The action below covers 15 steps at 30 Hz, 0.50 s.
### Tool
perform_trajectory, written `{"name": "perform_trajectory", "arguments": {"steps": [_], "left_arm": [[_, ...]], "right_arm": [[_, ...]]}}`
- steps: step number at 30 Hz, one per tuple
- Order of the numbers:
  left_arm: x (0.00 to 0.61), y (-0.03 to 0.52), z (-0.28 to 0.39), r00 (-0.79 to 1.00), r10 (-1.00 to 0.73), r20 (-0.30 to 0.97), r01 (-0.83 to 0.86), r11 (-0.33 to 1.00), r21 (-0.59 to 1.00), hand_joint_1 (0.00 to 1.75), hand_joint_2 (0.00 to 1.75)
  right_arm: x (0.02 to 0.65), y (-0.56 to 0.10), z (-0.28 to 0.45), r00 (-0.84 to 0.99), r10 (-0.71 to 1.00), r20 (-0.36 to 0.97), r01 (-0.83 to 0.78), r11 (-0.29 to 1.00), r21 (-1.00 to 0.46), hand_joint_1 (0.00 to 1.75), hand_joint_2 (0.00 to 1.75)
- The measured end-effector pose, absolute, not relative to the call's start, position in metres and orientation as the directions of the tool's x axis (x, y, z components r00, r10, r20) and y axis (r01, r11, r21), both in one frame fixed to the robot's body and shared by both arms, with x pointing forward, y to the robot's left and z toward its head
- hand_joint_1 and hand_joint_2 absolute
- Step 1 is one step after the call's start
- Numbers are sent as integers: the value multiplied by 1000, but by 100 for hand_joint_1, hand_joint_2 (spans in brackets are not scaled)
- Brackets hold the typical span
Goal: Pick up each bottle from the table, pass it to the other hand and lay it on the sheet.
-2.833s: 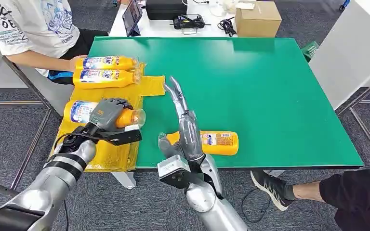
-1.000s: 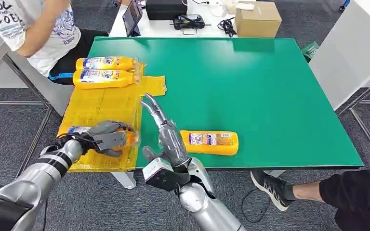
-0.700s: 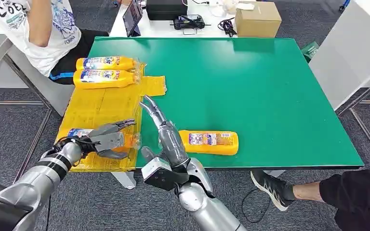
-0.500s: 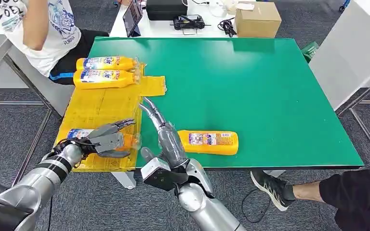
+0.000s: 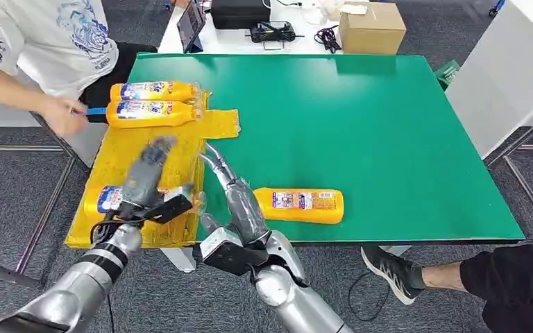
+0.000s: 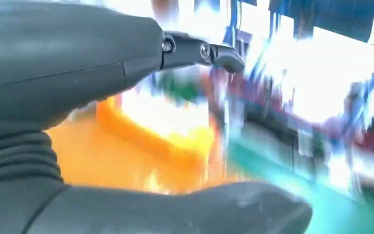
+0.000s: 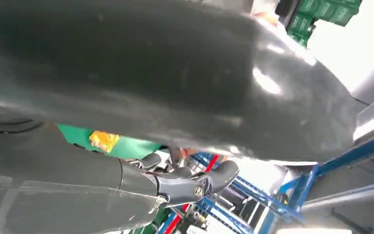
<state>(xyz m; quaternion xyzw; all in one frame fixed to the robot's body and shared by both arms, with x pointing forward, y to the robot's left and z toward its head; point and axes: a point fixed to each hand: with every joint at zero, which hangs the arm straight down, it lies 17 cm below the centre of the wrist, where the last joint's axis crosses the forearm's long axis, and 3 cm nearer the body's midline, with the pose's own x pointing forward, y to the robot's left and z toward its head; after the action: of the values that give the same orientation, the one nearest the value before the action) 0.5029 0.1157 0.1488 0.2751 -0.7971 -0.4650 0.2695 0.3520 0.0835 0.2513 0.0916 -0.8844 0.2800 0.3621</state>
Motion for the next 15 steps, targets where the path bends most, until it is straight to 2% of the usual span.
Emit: {"name": "perform_trajectory", "arguments": {"steps": [2, 4, 6, 9, 11, 12, 15], "left_arm": [[496, 108, 178, -709, -703, 63, -318, 397, 861, 0, 0], [495, 115, 209, -677, -731, 81, -395, 455, 798, 0, 0], [499, 133, 237, -635, -758, 150, -453, 522, 722, 0, 0], [501, 168, 260, -586, -729, 354, -487, 666, 565, 0, 0], [500, 182, 266, -570, -715, 406, -507, 694, 511, 0, 0], [500, 188, 268, -566, -694, 446, -509, 719, 473, 0, 175], [506, 210, 263, -557, -533, 637, -457, 837, 301, 0, 175]], "right_arm": [[352, 84, 251, -718, 44, 694, -361, 829, -426, 0, 0], [352, 85, 249, -717, 49, 695, -356, 832, -425, 0, 0], [353, 84, 247, -714, 55, 698, -351, 835, -425, 0, 0], [354, 81, 244, -711, 71, 699, -329, 846, -420, 0, 0], [354, 80, 242, -710, 75, 701, -325, 847, -420, 0, 0], [355, 79, 242, -711, 84, 698, -315, 849, -423, 0, 0], [360, 72, 237, -715, 147, 684, -260, 852, -455, 0, 0]]}}
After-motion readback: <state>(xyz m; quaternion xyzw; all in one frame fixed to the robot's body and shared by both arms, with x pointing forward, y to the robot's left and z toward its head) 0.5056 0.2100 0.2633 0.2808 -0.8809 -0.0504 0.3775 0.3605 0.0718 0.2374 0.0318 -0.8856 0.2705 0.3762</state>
